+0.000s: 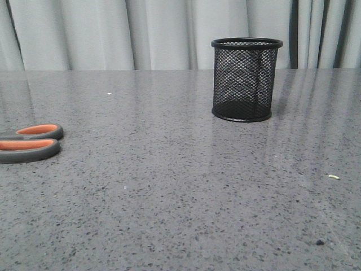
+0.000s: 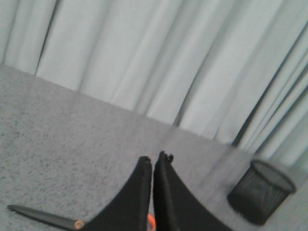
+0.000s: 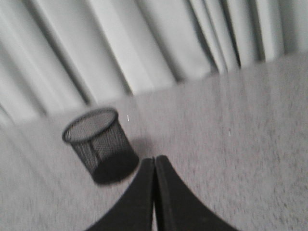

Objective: Put scissors into bucket

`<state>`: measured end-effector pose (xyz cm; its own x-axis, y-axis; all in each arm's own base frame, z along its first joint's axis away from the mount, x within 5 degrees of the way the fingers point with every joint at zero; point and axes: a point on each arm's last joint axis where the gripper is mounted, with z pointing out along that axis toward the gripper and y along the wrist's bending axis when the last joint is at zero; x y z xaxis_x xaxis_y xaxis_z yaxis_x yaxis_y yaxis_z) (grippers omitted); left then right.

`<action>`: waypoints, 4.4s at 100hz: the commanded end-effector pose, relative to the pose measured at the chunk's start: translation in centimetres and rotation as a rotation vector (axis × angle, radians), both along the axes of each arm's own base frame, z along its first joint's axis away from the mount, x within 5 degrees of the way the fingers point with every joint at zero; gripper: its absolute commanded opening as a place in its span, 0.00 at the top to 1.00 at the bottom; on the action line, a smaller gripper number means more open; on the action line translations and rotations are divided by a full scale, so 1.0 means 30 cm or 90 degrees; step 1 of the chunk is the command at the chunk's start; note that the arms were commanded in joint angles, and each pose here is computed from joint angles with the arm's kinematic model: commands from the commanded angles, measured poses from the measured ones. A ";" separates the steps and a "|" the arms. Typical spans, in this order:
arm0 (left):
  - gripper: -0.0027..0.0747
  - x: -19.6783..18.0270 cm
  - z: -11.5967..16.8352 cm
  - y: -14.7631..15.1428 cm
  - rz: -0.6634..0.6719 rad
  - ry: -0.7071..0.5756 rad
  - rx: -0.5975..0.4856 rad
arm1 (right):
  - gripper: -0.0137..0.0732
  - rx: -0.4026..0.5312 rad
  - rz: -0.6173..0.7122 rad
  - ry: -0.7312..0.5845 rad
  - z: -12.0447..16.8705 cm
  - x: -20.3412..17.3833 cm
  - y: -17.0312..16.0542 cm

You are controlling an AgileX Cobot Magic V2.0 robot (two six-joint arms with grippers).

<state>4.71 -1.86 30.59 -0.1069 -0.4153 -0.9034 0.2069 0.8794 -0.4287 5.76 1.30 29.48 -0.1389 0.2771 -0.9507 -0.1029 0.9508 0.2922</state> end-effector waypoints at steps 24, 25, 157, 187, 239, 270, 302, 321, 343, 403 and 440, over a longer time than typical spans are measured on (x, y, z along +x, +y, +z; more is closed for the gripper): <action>0.99 0.157 0.224 -0.020 -0.081 0.211 0.264 | 0.90 -0.066 0.050 0.195 0.231 0.205 0.012; 0.99 0.158 0.229 -0.021 -0.082 0.213 0.264 | 0.90 -0.066 0.050 0.193 0.237 0.208 0.012; 0.46 0.681 0.028 -0.102 -0.736 0.310 0.808 | 0.32 -0.126 0.140 0.225 0.284 0.297 0.064; 0.46 0.762 -0.054 -0.151 -0.807 0.282 0.942 | 0.32 -0.126 0.141 0.224 0.285 0.297 0.064; 0.46 0.834 -0.158 -0.160 -0.903 0.342 0.931 | 0.32 -0.130 0.138 0.222 0.285 0.298 0.063; 0.62 0.827 -0.170 -0.161 -0.949 0.337 0.929 | 0.32 -0.130 0.138 0.222 0.285 0.298 0.063; 0.99 0.831 -0.143 -0.179 -0.921 0.341 0.878 | 0.32 -0.130 0.138 0.222 0.285 0.298 0.063; 0.99 0.842 0.012 -0.202 -0.820 0.299 0.890 | 0.32 -0.130 0.138 0.220 0.286 0.298 0.063; 0.99 0.764 0.274 -0.272 -0.707 0.162 0.972 | 0.32 -0.096 0.149 0.199 0.301 0.300 0.073; 0.99 0.494 0.617 -0.512 -0.610 -0.151 0.972 | 0.32 0.127 0.412 -0.058 0.448 0.271 0.195; 0.99 0.426 0.656 -0.618 -0.601 -0.279 0.921 | 0.32 0.140 0.495 -0.008 0.463 0.367 0.233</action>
<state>18.48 -20.66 47.83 0.4728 0.7746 -0.4200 0.7464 -0.0988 0.6581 16.60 8.10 41.74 -0.3815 0.2500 -0.8899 -0.6837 0.5716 0.4536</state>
